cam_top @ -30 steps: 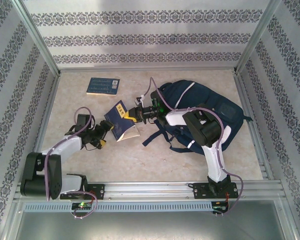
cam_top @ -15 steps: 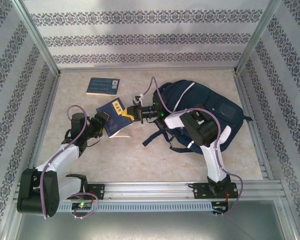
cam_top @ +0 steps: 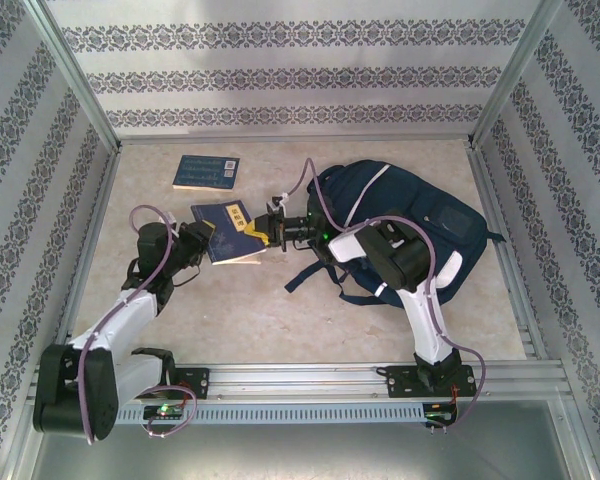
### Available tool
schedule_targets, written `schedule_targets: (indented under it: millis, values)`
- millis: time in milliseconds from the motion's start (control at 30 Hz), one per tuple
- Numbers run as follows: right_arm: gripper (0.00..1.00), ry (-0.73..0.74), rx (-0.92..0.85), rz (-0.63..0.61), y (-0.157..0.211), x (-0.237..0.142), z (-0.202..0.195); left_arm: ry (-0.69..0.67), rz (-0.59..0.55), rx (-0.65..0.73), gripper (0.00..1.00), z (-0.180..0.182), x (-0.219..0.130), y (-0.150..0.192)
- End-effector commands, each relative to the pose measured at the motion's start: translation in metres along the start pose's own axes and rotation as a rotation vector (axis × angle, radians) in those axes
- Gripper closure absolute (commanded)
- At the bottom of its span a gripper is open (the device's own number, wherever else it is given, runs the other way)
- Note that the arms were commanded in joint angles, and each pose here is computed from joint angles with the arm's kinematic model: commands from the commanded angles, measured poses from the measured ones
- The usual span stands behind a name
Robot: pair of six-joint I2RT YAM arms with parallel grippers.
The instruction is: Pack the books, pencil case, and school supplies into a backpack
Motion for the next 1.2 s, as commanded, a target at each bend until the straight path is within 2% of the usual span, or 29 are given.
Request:
schedule_targets:
  millis: [0, 67, 133, 267, 333, 433, 533, 633, 800, 933, 1167]
  values:
    - [0.62, 0.071, -0.121, -0.087, -0.011, -0.025, 0.004, 0.072, -0.028, 0.145, 1.00, -0.039, -0.019, -0.002]
    - [0.53, 0.109, -0.136, -0.104, -0.012, -0.034, 0.002, 0.071, -0.044, 0.183, 1.00, -0.046, -0.027, -0.003]
    - [0.48, 0.111, -0.160, -0.100, -0.012, -0.037, 0.006, 0.088, -0.021, 0.217, 1.00, -0.057, -0.030, -0.001]
    - [0.39, 0.094, -0.242, -0.068, -0.009, -0.040, 0.029, 0.154, 0.108, 0.310, 1.00, -0.085, -0.031, 0.011]
    - [0.37, 0.081, -0.277, -0.054, -0.008, -0.043, 0.041, 0.174, 0.170, 0.361, 1.00, -0.099, -0.032, 0.015]
    - [0.33, 0.123, -0.301, -0.121, -0.012, -0.064, 0.050, 0.183, 0.200, 0.443, 1.00, -0.115, -0.040, 0.018]
    - [0.33, 0.244, -0.344, -0.193, -0.012, -0.085, 0.055, 0.201, 0.199, 0.510, 1.00, -0.129, -0.050, 0.019]
    - [0.29, 0.335, -0.451, -0.208, 0.002, -0.087, 0.071, 0.242, 0.221, 0.522, 1.00, -0.137, -0.052, 0.022]
    - [0.26, 0.326, -0.580, -0.244, 0.024, -0.086, 0.099, 0.296, 0.232, 0.533, 1.00, -0.150, -0.055, 0.025]
    - [0.28, 0.277, -0.588, -0.293, 0.033, -0.091, 0.119, 0.339, 0.260, 0.569, 1.00, -0.162, -0.059, 0.032]
    - [0.20, 0.154, -0.613, -0.260, 0.046, -0.076, 0.149, 0.457, 0.297, 0.548, 1.00, -0.179, -0.064, 0.042]
Point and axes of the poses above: each hand's point on the last joint's axis, 136 mm out from that joint toward the fingers, its own x axis out along the fingers, its own z axis along the line the jaws close on, y = z × x, the point moved 5 cm from there along -x, back along the fingers, and after that the axes turned 6 degrees about -x, right-handed, at the moved point
